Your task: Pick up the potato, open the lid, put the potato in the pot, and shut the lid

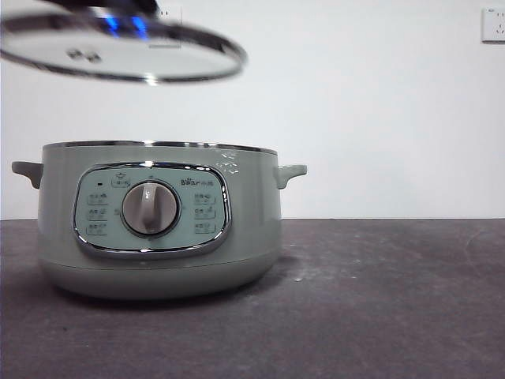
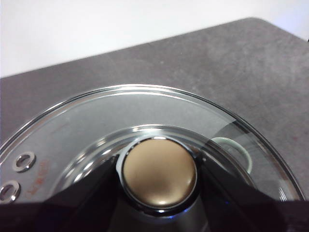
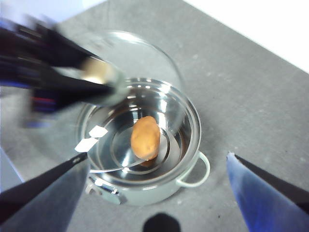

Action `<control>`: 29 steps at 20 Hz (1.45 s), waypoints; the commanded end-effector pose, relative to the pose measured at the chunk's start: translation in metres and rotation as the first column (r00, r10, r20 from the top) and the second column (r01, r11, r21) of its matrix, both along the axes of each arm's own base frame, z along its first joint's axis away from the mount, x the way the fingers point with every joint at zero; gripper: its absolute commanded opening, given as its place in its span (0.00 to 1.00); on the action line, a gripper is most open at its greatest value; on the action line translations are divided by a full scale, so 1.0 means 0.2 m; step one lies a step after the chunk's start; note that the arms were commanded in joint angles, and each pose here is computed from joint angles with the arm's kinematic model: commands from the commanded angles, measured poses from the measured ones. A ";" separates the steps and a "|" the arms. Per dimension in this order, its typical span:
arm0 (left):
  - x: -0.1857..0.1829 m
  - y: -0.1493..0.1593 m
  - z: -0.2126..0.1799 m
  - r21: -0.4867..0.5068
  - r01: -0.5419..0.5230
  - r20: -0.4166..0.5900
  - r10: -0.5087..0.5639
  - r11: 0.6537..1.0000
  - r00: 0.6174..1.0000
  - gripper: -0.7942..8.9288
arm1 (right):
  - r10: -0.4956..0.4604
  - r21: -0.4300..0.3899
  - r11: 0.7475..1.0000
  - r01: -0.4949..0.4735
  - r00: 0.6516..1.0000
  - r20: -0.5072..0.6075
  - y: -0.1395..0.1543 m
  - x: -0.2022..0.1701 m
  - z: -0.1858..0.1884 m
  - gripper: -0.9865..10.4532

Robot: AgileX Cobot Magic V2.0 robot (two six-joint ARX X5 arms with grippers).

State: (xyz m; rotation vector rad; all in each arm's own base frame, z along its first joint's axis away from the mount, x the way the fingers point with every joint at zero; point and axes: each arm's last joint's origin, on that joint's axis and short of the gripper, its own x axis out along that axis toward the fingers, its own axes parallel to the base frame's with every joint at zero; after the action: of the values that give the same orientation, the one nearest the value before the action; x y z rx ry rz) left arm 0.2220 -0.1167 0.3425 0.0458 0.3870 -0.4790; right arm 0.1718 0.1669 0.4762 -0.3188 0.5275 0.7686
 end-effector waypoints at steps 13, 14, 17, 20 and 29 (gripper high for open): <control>0.23 -0.17 -0.28 0.074 0.025 -0.162 -0.013 0.997 0.987 0.07 | -0.087 -0.041 0.995 0.086 0.996 -0.024 -0.10 -0.09 0.02 0.50; 0.23 -0.17 -0.29 0.082 0.026 -0.178 -0.011 0.996 0.984 0.07 | -0.088 -0.041 0.995 0.087 0.996 -0.024 -0.10 -0.09 0.02 0.50; 0.22 -0.17 -0.30 0.096 0.029 -0.204 -0.008 0.995 0.979 0.07 | -0.087 -0.041 0.995 0.086 0.996 -0.024 -0.10 -0.09 0.02 0.50; 0.22 -0.16 -0.30 0.095 0.029 -0.201 -0.009 0.995 0.980 0.07 | -0.088 -0.041 0.995 0.087 0.996 -0.024 -0.10 -0.09 0.02 0.50; 0.22 -0.16 -0.29 0.088 0.023 -0.185 -0.006 0.996 0.983 0.21 | -0.088 -0.041 0.995 0.087 0.996 -0.024 -0.10 -0.09 0.02 0.50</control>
State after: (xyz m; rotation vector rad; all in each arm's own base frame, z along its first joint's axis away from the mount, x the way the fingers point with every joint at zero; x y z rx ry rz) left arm 0.2656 -0.1482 0.2863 0.0750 0.6034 -0.4799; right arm 0.1531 0.1457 0.4796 -0.3314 0.5776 0.6851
